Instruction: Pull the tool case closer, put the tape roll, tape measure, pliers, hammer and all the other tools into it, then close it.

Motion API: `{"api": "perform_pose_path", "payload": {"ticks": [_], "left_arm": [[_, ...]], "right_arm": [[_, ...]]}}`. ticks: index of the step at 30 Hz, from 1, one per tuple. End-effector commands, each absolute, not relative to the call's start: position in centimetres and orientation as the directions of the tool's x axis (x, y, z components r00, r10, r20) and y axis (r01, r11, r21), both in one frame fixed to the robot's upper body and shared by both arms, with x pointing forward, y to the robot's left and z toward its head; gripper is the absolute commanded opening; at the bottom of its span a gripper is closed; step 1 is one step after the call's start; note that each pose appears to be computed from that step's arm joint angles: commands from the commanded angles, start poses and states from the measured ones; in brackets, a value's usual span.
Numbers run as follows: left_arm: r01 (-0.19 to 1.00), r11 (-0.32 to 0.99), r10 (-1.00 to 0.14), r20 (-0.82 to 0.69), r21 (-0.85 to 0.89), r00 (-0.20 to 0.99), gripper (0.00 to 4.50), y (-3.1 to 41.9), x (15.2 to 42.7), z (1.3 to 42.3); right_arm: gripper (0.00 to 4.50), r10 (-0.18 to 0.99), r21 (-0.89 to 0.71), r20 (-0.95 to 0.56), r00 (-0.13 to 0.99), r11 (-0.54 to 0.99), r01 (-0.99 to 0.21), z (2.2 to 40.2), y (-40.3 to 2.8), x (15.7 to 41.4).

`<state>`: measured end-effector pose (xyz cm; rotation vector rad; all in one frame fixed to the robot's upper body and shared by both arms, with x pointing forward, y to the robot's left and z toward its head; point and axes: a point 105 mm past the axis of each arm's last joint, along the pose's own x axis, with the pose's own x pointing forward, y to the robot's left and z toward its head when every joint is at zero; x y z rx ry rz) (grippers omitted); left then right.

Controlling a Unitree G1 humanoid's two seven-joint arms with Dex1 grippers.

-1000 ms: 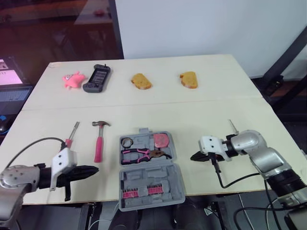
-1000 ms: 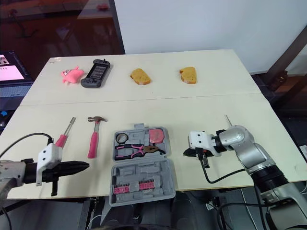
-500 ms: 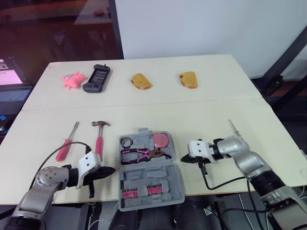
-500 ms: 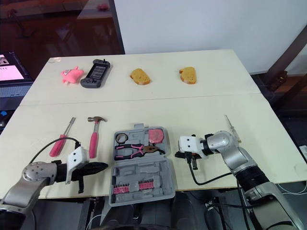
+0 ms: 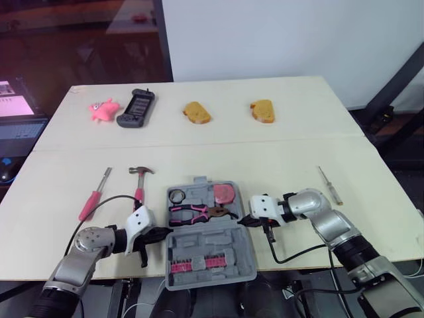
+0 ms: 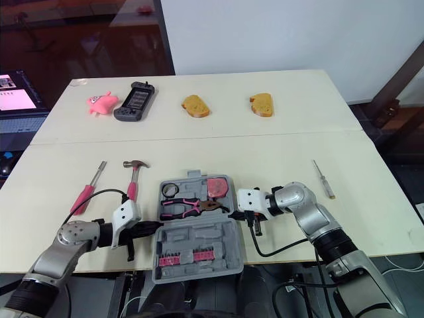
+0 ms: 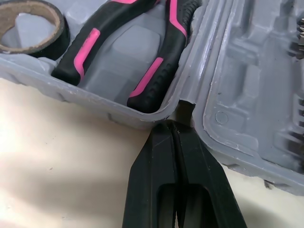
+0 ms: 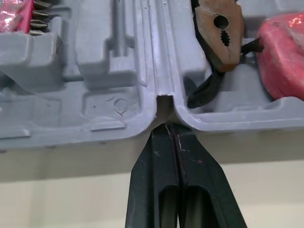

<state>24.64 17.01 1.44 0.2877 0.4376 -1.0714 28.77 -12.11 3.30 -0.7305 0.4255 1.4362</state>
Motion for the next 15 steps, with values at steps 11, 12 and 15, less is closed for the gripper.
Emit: {"api": "perform_pose_path", "payload": {"ticks": [11,12,15], "left_arm": [[0.892,0.452,-0.813,-0.408,0.007,0.415,0.06,15.4,25.6,3.5],[0.891,0.455,-0.813,-0.406,0.006,0.418,0.06,15.4,25.7,3.5],[0.889,0.457,-0.81,-0.41,0.005,0.419,0.06,15.4,25.7,3.6]], "right_arm": [[0.0,0.764,-0.232,-0.632,0.128,-0.029,-0.972,4.7,-10.4,28.6],[0.0,0.763,-0.23,-0.633,0.133,-0.022,-0.973,4.8,-10.4,28.7],[0.0,0.767,-0.227,-0.626,0.142,-0.006,-0.974,5.0,-10.2,28.8]]}}
